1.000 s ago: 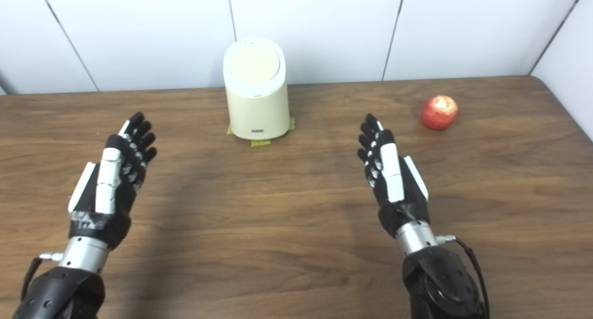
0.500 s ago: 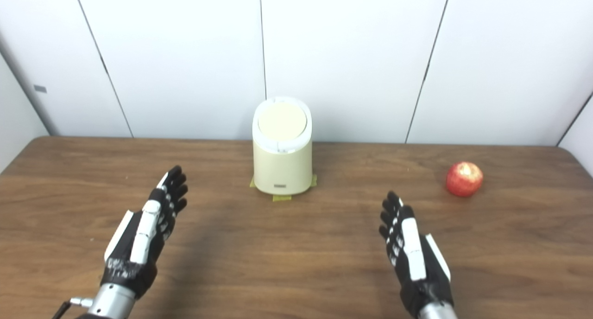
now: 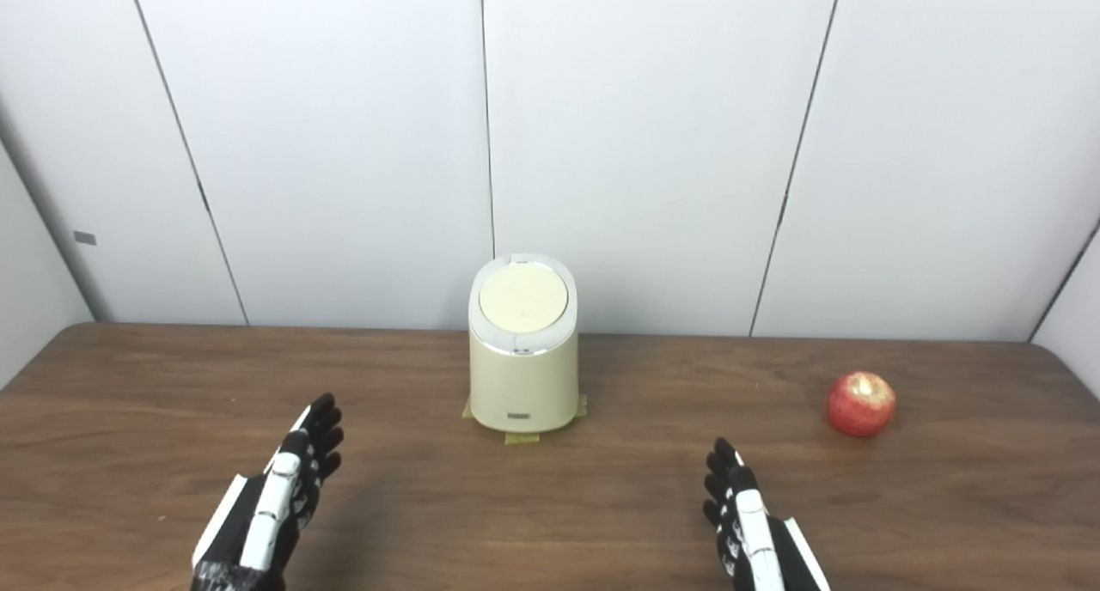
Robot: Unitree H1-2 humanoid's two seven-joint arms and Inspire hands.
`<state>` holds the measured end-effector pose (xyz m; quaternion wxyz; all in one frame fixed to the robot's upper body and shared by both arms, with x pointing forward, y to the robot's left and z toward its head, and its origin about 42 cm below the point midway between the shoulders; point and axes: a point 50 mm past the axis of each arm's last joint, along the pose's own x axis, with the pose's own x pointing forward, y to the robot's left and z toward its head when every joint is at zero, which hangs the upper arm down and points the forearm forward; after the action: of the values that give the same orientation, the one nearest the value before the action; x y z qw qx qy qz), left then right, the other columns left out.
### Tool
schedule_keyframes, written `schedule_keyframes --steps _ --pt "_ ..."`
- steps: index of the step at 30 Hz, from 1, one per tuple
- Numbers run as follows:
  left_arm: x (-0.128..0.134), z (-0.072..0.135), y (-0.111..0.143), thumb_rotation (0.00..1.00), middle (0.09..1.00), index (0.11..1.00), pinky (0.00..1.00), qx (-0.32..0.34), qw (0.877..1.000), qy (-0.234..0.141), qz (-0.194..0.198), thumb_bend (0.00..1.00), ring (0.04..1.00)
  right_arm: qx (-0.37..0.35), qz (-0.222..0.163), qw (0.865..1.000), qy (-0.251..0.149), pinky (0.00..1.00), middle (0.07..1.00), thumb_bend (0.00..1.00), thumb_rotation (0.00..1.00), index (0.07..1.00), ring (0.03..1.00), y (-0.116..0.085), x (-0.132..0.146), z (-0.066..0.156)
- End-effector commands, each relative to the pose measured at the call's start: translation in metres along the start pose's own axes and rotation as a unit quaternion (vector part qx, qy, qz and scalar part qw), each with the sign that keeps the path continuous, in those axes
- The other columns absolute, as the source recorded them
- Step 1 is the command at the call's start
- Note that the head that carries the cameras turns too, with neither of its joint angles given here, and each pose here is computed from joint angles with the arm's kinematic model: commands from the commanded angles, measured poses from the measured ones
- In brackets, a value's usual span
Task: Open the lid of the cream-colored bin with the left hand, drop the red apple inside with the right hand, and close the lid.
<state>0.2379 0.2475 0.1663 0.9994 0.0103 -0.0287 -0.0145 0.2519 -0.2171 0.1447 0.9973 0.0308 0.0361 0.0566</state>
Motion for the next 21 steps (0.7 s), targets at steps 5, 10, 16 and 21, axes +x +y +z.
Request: schedule_keyframes --steps 5,10,16,21 --pt "-0.028 -0.015 0.002 1.00 1.000 1.000 1.00 0.020 0.999 0.027 0.008 0.40 1.000 -0.024 -0.014 0.998 -0.051 1.00 1.000 0.58 1.00 0.991 1.000 0.001 -0.005 0.006" --pt "-0.021 -0.012 0.003 0.92 1.000 1.000 1.00 0.044 0.998 0.037 0.013 0.43 1.000 -0.043 -0.028 0.996 -0.066 1.00 1.000 0.57 1.00 0.982 1.000 0.004 -0.006 0.007" --pt "-0.003 0.005 0.004 0.62 1.000 1.000 1.00 0.070 0.997 0.016 0.013 0.41 1.000 -0.091 -0.036 0.992 -0.075 0.98 1.000 0.56 1.00 0.976 1.000 0.007 -0.006 0.009" --pt "0.014 0.020 0.006 0.53 0.987 1.000 1.00 0.117 0.993 0.003 0.025 0.51 1.000 -0.094 -0.038 0.992 -0.077 0.97 0.990 0.53 1.00 0.966 1.000 0.009 -0.004 0.007"
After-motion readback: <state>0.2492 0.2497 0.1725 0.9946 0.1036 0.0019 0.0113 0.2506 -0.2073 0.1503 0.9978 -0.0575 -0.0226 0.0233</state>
